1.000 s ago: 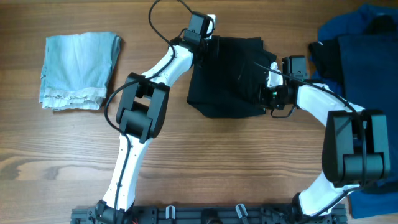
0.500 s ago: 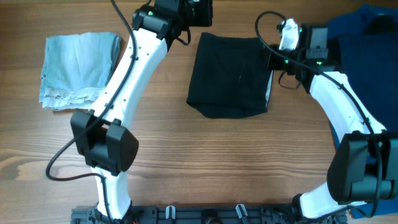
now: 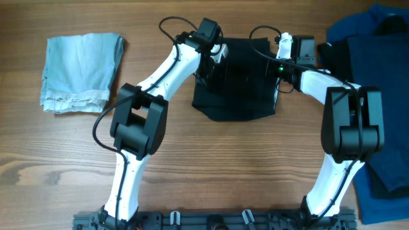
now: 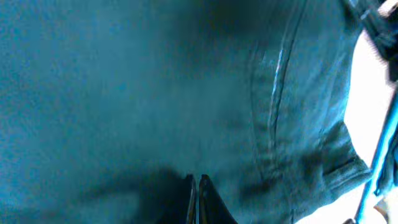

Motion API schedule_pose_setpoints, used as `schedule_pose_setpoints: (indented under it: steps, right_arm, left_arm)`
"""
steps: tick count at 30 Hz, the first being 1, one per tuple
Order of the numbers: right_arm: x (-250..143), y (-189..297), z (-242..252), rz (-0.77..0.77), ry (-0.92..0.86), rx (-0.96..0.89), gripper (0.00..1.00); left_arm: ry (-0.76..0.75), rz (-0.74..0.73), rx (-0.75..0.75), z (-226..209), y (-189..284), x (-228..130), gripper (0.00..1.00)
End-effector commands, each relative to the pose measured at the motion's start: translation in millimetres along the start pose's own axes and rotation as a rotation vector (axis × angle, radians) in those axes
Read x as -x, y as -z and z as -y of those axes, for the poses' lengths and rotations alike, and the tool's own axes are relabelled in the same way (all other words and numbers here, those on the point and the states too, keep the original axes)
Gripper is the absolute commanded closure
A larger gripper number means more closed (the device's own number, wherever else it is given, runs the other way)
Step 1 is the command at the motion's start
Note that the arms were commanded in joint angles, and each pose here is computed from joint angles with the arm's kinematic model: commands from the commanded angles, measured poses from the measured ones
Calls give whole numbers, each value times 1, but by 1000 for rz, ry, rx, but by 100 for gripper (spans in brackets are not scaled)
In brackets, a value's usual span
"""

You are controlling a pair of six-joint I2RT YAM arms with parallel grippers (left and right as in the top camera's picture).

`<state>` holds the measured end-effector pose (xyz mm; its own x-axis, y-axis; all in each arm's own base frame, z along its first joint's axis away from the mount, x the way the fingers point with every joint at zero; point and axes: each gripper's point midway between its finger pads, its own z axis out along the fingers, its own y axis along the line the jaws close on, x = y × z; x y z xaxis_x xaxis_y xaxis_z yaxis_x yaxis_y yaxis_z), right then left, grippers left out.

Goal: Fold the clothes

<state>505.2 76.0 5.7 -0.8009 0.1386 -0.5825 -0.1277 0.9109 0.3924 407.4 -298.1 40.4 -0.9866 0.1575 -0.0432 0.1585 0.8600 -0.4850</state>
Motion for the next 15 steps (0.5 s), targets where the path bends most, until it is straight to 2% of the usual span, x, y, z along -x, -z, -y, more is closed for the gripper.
schedule_pose_setpoints:
  steps: [1, 6, 8, 11, 15]
  right_arm:
    - [-25, -16, 13, -55, -6, -32, 96]
    - [43, 38, -29, 97, 56, 59, 95]
    - [68, 74, -44, 161, 79, 49, 95]
    - [70, 91, -45, 161, 71, 15, 95]
    - [55, 87, -31, 103, 39, -46, 96]
  left_arm:
    - [-18, -8, -3, 1, 0, -1, 96]
    - [-100, 102, -58, 33, 55, 8, 96]
    - [-116, 58, -78, 51, 58, -11, 96]
    - [-125, -19, -59, 59, 41, -33, 96]
    - [-138, -105, -22, 59, 9, -61, 96]
